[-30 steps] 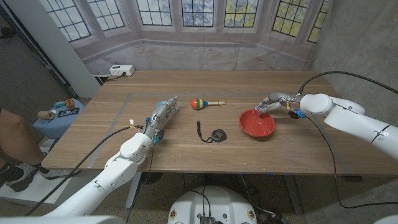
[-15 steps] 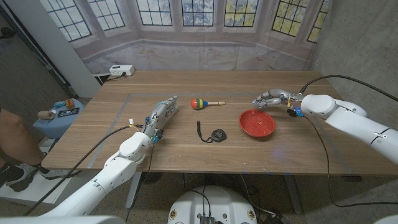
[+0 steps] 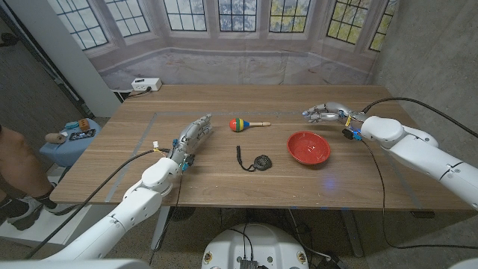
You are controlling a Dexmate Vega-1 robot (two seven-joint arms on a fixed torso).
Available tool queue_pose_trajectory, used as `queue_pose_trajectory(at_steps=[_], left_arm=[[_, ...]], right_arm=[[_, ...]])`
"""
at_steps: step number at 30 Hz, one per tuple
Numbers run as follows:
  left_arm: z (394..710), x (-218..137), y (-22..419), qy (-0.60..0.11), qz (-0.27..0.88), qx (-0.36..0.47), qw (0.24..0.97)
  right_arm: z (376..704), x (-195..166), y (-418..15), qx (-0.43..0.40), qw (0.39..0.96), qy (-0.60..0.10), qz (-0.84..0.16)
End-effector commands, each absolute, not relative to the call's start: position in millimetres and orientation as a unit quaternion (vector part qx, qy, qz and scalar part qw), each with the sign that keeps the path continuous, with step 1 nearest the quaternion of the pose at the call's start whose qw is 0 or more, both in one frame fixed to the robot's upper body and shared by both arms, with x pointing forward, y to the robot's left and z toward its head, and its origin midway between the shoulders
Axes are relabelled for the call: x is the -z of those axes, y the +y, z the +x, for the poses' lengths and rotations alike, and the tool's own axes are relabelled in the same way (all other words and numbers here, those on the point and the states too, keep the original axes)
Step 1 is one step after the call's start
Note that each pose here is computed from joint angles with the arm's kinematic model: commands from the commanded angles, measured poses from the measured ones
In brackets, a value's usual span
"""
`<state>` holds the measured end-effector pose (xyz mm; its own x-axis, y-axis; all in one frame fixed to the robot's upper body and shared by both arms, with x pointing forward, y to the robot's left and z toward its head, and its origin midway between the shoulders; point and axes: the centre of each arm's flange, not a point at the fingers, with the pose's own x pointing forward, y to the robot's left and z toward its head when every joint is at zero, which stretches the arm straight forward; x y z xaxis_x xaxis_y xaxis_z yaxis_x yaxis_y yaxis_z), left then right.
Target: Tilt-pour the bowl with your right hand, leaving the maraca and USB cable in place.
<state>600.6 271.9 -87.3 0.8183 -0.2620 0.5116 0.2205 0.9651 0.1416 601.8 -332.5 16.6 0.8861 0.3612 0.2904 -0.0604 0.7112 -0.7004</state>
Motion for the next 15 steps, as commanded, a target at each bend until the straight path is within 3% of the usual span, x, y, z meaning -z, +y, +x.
queue_pose_trajectory(at_steps=[1,15], left_arm=[[600.7,80.5,269.6,-0.279,0.04,0.128,0.951],[593.7,78.5,269.3,-0.291,0.021,0.117,0.949]], right_arm=[[599.3,-19.6,-340.1,-0.102,0.913,-0.254,-0.302],[606.1,-12.2,-336.0,-0.101,0.921,-0.304,-0.222]])
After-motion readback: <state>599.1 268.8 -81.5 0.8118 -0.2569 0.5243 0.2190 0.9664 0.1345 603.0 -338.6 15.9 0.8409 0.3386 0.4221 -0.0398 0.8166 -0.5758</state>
